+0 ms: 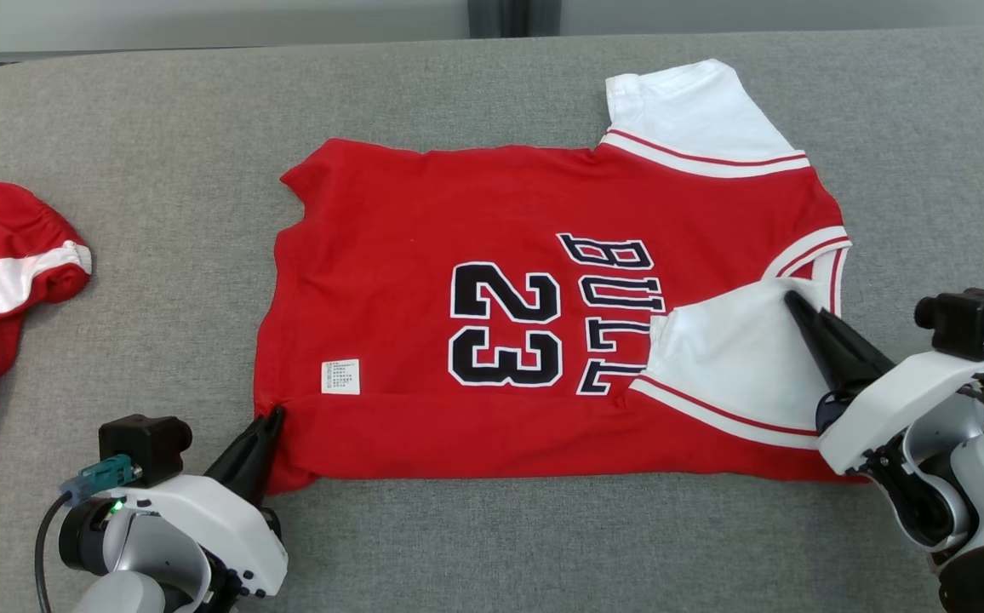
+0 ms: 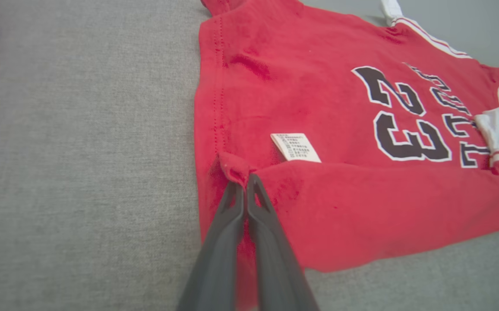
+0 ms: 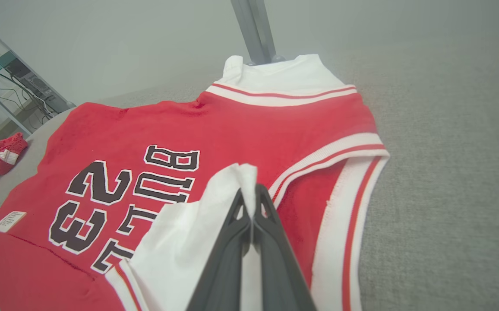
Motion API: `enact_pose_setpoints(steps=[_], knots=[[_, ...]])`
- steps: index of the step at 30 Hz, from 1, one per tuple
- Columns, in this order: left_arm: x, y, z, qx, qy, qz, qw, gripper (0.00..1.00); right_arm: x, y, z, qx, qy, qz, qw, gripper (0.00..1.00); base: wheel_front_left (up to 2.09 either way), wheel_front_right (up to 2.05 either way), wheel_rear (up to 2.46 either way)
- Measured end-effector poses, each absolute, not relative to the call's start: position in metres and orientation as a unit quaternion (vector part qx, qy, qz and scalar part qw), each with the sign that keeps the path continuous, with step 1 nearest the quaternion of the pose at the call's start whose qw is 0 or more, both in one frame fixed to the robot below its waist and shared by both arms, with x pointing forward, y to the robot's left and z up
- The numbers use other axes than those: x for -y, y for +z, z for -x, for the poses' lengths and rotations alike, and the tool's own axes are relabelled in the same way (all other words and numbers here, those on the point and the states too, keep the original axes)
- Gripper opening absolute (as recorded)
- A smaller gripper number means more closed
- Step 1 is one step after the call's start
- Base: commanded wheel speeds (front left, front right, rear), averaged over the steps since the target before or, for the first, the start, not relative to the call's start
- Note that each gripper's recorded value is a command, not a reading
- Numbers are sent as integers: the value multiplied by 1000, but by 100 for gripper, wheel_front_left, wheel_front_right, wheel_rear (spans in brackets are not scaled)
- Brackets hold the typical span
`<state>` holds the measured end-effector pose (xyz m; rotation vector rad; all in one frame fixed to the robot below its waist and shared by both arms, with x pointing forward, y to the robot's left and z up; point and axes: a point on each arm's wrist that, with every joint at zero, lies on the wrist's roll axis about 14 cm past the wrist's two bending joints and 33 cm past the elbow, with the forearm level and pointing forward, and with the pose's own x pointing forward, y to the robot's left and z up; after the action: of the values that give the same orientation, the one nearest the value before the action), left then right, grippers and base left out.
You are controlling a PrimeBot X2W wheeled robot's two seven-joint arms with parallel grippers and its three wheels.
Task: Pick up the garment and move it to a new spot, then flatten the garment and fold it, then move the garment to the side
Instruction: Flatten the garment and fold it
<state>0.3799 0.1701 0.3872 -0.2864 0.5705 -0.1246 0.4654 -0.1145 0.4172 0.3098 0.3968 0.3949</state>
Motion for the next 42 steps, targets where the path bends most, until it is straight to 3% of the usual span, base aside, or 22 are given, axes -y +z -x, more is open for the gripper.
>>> enact_pose_setpoints(steps=[1,2,3,14,21,33,42], knots=[[-171,386,-380,-278,-59,142,948,44,116,417,-467,-192,191,-158,950,94,0,0,0],[-173,387,-381,-273,-54,142,950,96,117,417,-470,-189,187,-163,950,100,0,0,0],[-174,387,-381,-270,-51,140,951,100,119,417,-472,-183,184,-161,952,100,0,0,0],[-197,457,-402,-82,11,131,988,100,155,466,-479,-51,125,-128,982,100,0,0,0],[-201,507,-405,9,19,103,994,100,157,518,-455,41,117,-80,989,100,0,0,0],[-194,504,-373,8,10,69,998,100,166,499,-384,20,73,-66,995,100,0,0,0],[-191,494,-362,-7,6,74,997,100,166,503,-373,21,65,-74,995,100,0,0,0]])
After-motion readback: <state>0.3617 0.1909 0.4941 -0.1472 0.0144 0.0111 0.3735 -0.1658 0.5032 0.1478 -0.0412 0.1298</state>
